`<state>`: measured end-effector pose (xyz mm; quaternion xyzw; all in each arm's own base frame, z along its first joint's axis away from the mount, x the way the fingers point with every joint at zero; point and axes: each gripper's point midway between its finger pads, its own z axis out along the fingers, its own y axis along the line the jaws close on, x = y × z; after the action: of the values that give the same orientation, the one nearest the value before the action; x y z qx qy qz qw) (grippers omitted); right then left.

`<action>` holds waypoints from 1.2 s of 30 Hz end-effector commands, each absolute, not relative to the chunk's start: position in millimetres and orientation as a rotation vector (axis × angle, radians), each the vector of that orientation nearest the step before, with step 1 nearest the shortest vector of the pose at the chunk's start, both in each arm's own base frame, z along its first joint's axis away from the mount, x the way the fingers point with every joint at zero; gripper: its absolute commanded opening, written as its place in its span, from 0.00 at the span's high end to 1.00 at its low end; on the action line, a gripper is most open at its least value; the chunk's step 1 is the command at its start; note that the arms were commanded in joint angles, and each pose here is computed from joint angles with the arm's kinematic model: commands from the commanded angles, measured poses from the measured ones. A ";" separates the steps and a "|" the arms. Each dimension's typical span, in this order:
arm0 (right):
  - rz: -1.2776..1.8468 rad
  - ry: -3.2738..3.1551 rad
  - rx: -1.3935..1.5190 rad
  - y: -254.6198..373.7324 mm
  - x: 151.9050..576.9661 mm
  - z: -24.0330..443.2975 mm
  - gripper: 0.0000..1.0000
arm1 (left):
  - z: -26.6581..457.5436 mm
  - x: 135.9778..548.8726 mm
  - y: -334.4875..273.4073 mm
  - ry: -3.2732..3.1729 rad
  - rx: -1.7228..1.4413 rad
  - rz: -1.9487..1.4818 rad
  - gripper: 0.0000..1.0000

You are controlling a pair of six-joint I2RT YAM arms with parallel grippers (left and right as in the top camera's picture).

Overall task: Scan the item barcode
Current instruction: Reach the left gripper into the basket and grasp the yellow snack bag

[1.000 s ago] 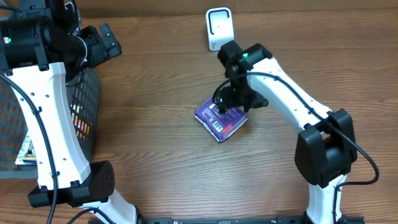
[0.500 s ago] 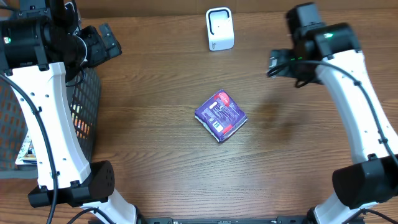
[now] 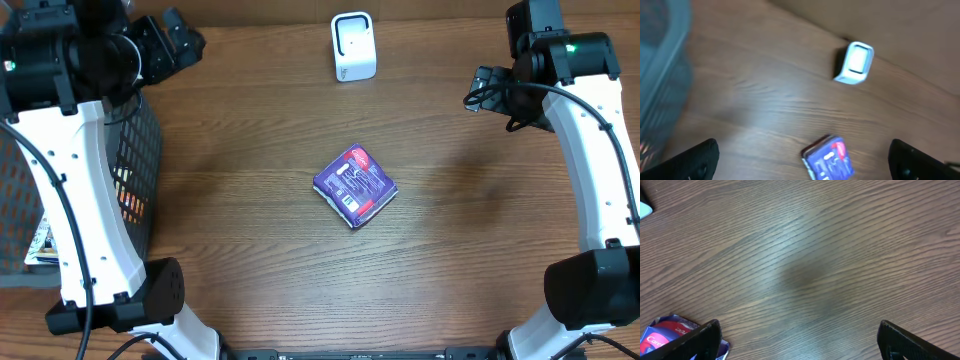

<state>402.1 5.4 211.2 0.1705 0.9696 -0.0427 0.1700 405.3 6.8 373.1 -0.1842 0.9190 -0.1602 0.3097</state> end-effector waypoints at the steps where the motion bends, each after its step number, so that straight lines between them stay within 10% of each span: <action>1: -0.128 2.736 0.494 3.1 404.2 215.2 0.00 | 422.4 385.2 13.1 2.297 -0.350 -0.353 0.00; 11: -0.128 2.735 0.494 3.1 404.2 215.3 0.00 | 428.1 270.5 209.7 1.985 -1.287 0.238 0.00; 36: -0.128 2.735 0.494 3.1 404.2 215.3 0.00 | 147.8 314.0 253.1 2.791 -1.456 -0.002 0.07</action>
<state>402.1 5.4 211.2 0.1703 0.9697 -0.0428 0.1700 311.3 261.3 172.4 -0.4867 0.8730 0.0095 0.0293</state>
